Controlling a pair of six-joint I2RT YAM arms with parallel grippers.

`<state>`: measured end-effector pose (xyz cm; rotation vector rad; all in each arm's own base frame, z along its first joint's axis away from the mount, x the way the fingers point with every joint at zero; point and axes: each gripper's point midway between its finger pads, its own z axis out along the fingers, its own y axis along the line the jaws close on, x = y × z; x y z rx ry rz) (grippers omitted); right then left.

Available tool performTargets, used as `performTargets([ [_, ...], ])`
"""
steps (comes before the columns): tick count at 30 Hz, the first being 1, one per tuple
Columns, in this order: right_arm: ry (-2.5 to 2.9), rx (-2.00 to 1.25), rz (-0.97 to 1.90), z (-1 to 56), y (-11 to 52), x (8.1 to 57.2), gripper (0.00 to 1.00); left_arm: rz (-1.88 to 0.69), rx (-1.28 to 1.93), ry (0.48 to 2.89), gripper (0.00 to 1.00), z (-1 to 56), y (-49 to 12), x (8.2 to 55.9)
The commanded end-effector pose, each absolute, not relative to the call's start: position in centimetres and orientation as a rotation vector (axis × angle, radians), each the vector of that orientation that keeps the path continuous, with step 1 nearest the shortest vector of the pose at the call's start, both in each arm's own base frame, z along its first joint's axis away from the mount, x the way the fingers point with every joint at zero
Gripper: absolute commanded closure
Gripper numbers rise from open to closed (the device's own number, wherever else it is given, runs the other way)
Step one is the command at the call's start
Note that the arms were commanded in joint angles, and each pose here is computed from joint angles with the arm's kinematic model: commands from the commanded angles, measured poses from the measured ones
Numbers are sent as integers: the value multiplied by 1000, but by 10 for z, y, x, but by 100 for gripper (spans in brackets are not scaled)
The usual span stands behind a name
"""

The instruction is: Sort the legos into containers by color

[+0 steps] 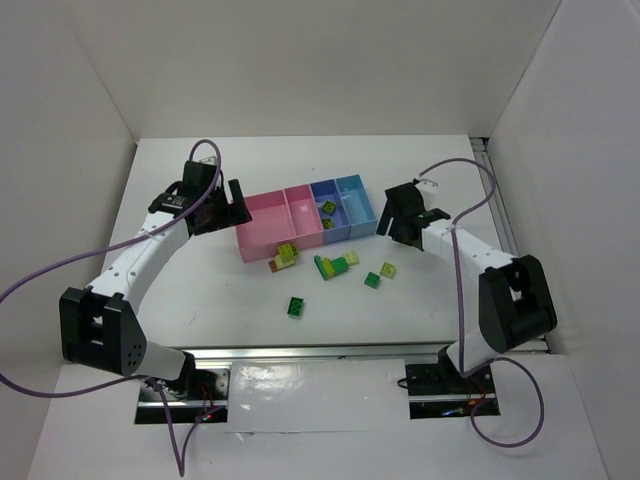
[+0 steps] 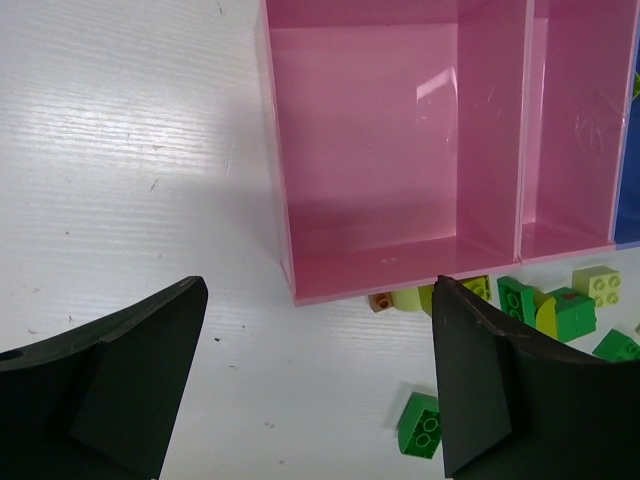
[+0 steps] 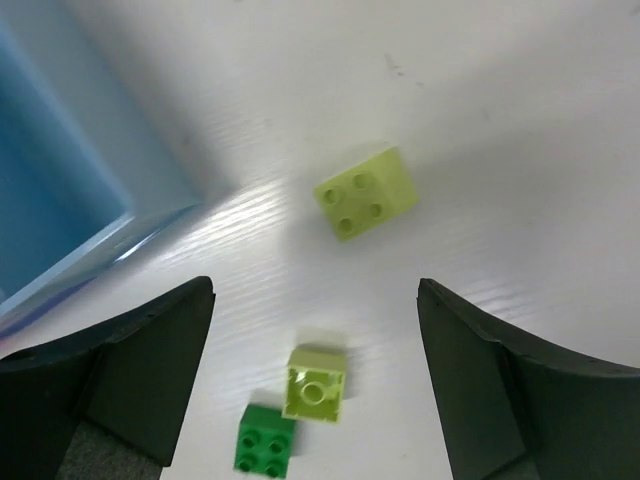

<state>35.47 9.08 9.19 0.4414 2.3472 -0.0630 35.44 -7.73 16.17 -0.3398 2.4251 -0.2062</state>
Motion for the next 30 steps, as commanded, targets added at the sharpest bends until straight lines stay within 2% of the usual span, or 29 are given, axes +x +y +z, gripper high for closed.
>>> performTargets([
  [1, 2384, 556, -59, 82, 84, 356, 10, -230, -323, 2414, 6, 164, -79, 357],
  [5, 2399, 715, 21, 66, 79, 361, 11, -230, -323, 2414, 6, 163, -79, 355],
  [9, 2357, 898, 131, 50, 77, 363, 18, -238, -320, 2425, 6, 160, -80, 353],
  [24, 2328, 935, 25, 23, 62, 406, 18, -284, -278, 2406, 6, 164, -86, 354],
  [27, 2326, 940, -10, 17, 60, 415, 19, -300, -272, 2399, 6, 168, -89, 356],
  [30, 2329, 942, -26, 17, 59, 415, 26, -303, -271, 2390, 6, 171, -88, 355],
])
